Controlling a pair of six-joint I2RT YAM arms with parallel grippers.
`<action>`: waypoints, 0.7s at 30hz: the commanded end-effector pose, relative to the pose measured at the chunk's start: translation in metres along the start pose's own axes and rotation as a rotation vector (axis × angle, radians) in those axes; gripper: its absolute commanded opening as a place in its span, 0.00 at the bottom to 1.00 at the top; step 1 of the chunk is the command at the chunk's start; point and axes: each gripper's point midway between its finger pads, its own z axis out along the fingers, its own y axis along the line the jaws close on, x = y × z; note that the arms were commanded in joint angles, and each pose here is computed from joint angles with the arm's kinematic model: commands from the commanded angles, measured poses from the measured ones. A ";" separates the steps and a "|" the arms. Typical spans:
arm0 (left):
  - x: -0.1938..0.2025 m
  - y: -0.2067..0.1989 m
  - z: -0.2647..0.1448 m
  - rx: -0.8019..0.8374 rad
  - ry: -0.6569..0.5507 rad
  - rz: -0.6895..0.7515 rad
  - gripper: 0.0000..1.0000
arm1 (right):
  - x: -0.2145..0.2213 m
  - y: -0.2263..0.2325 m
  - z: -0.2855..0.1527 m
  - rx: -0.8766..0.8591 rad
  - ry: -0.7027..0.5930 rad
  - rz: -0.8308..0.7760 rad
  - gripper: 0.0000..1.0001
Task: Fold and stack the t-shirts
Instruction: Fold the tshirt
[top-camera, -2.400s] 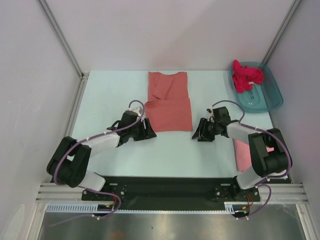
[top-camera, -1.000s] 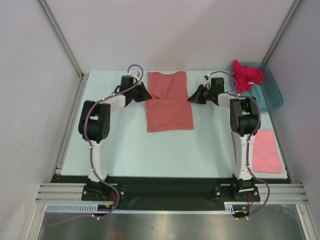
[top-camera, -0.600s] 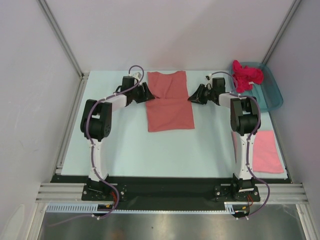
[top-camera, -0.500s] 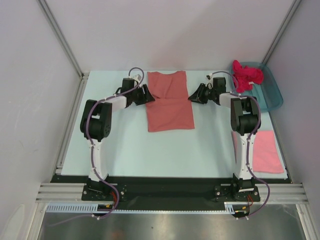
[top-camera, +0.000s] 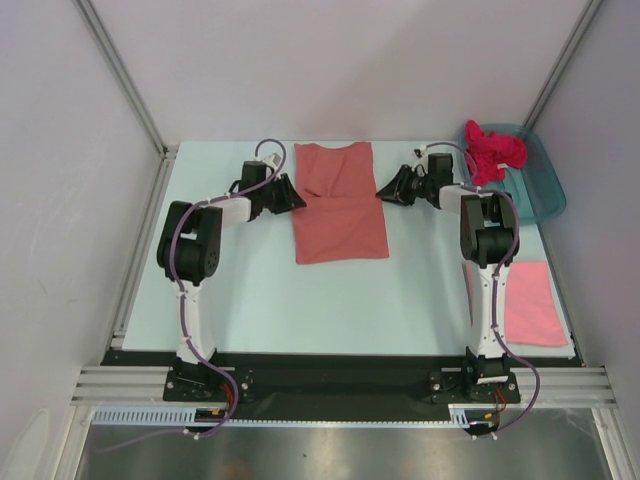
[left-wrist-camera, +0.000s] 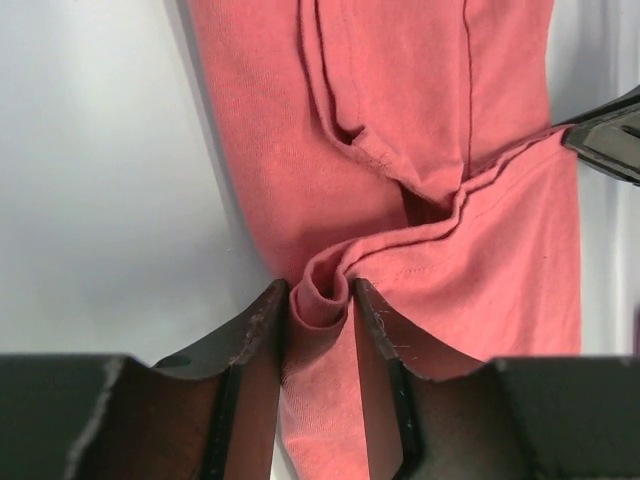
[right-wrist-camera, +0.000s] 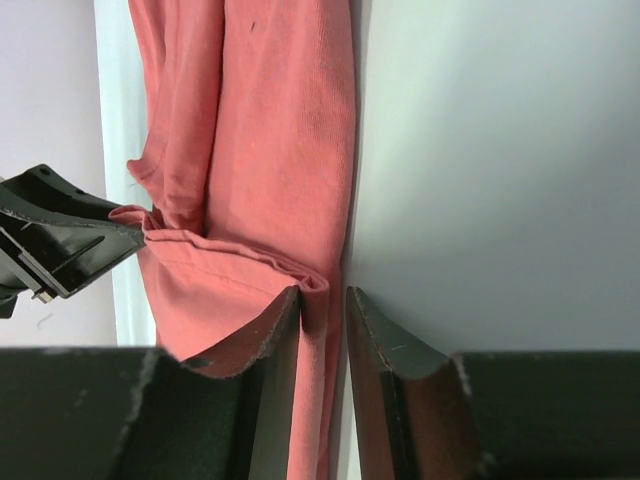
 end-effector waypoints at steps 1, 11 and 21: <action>-0.025 -0.018 -0.009 0.074 -0.070 0.007 0.38 | -0.011 0.010 0.005 -0.047 -0.011 -0.034 0.31; -0.039 -0.029 -0.017 0.099 -0.100 0.013 0.04 | -0.023 0.027 -0.005 -0.040 -0.033 -0.061 0.00; -0.053 -0.040 -0.043 0.116 -0.188 0.028 0.01 | -0.031 0.039 -0.029 -0.029 -0.072 -0.110 0.00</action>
